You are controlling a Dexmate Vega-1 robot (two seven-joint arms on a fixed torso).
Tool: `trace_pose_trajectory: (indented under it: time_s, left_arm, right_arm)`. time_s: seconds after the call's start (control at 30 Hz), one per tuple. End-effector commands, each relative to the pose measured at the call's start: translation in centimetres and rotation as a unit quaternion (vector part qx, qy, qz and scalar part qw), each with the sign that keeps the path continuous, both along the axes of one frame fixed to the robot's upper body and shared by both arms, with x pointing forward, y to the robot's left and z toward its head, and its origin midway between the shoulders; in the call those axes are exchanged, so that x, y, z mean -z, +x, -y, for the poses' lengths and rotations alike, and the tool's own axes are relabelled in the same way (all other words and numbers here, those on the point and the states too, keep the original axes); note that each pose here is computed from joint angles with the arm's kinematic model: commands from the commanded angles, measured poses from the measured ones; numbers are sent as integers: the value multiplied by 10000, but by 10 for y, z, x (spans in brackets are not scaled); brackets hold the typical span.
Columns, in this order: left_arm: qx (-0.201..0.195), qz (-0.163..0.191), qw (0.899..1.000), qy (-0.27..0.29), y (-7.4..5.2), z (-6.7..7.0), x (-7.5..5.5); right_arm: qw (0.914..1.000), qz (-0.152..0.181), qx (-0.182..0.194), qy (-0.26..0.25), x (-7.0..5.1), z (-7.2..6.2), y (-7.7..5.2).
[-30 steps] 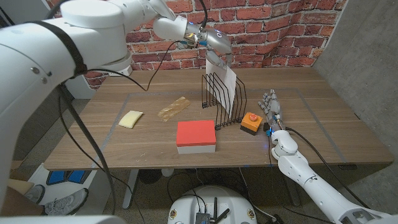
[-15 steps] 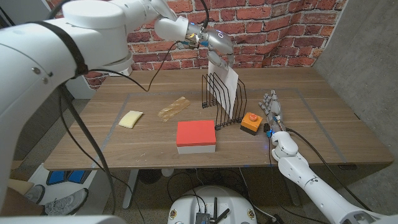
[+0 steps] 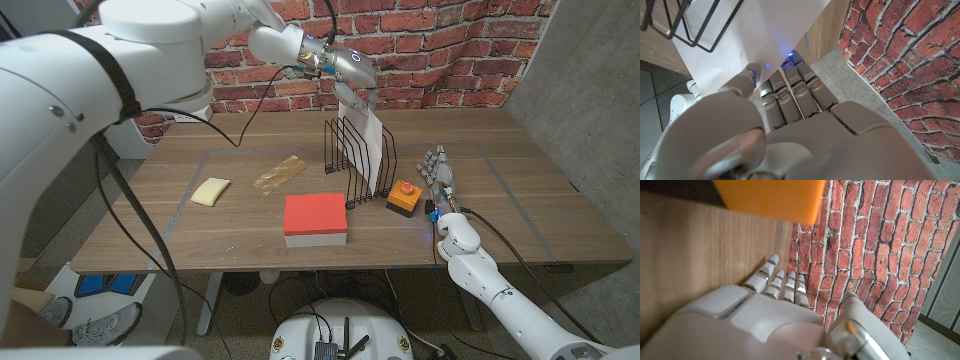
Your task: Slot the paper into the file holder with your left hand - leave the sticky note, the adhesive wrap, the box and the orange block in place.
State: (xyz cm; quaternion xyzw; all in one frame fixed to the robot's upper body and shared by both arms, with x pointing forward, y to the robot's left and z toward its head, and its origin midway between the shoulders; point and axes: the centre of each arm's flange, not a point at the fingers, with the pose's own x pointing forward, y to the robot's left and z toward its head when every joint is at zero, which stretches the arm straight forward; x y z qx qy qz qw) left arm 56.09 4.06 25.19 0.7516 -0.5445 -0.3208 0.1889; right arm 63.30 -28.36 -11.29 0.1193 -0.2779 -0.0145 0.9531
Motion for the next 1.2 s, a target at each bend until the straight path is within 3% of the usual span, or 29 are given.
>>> trace_pose_trajectory:
  time_s: [0.03,1.2]
  left_arm:
    - [10,-59,9999,132,-2,-5,2]
    - [-239,-37,9997,74,2,-1,-2]
  right_arm:
    - [10000,17,-33,-23,-2,1,1]
    - [10000,-23,-17,-1,-2,4,4]
